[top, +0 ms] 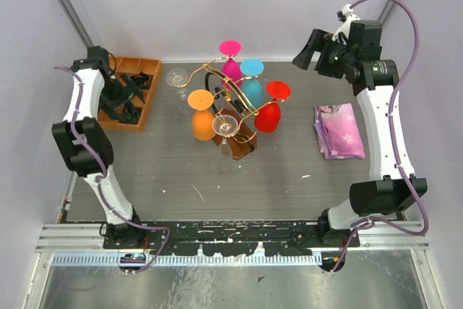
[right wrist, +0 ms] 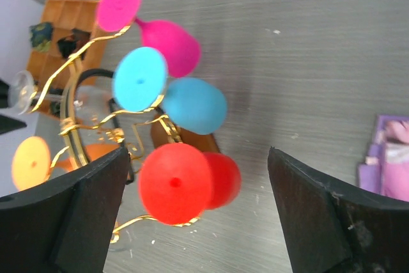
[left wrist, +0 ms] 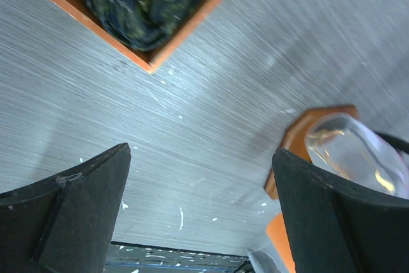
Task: Take the wine glass off the wine glass rack
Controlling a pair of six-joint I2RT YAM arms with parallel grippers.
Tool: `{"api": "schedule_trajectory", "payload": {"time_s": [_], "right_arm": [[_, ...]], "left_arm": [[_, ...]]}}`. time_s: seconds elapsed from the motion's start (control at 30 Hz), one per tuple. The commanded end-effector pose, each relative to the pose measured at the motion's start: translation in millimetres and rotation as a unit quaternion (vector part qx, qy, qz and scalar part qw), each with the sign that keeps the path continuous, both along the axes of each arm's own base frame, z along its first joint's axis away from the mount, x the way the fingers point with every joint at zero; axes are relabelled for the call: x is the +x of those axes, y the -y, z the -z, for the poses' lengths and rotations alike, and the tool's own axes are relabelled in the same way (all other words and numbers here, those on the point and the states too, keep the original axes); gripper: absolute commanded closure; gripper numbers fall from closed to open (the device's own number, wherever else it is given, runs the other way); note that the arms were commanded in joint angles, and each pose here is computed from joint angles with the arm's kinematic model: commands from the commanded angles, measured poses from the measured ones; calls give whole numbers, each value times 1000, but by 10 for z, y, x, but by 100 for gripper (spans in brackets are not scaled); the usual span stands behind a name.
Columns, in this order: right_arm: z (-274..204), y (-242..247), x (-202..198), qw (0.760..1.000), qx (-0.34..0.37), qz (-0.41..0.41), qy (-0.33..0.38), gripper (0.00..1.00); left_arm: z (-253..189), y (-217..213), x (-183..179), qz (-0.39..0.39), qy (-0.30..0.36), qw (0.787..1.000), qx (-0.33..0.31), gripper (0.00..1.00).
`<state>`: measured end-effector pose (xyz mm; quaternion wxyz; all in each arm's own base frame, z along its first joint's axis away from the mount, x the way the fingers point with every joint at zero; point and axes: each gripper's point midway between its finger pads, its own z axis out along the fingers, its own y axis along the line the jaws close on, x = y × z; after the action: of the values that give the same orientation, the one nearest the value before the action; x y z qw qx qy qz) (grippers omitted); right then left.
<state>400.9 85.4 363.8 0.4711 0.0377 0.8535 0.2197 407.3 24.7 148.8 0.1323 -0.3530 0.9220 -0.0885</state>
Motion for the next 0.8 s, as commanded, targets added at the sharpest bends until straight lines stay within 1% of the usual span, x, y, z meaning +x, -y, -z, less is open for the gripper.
{"api": "schedule_trajectory", "payload": {"time_s": [0.0,0.03,0.13,0.23,0.27,0.3,0.4,0.43,0.47,0.6,0.7,0.77], "right_arm": [[-315,-508,10,994,-8,-95,57,2],[-284,-590,37,992,-22,-106,58,0],[-186,-804,124,989,-68,-115,57,0],[-112,-894,261,989,-86,-106,50,0],[-71,-911,312,990,-86,-105,44,2],[-50,-927,364,991,-83,-102,40,8],[56,-1016,521,993,-51,-106,22,29],[80,-1050,550,993,-30,-110,12,39],[121,-1064,577,994,-17,-111,3,42],[213,-1098,633,994,1,-106,-6,43],[311,-1140,662,993,7,-112,-21,44],[387,-1179,668,992,15,-122,-31,48]], "left_arm": [[-510,340,-109,37,59,997,-23,0],[-566,401,-142,46,64,997,-23,0],[-681,513,-266,60,70,995,-23,0],[-761,568,-397,66,79,994,-30,0],[-780,586,-436,69,82,994,-32,0],[-790,600,-489,70,83,994,-34,1],[-836,636,-609,74,90,992,-40,1],[-861,640,-657,73,93,992,-38,1],[-872,645,-703,70,93,993,-37,1],[-981,712,-830,78,111,991,-19,1],[-1028,773,-858,87,119,989,-24,1],[-1023,813,-873,94,115,988,-33,1]]}}
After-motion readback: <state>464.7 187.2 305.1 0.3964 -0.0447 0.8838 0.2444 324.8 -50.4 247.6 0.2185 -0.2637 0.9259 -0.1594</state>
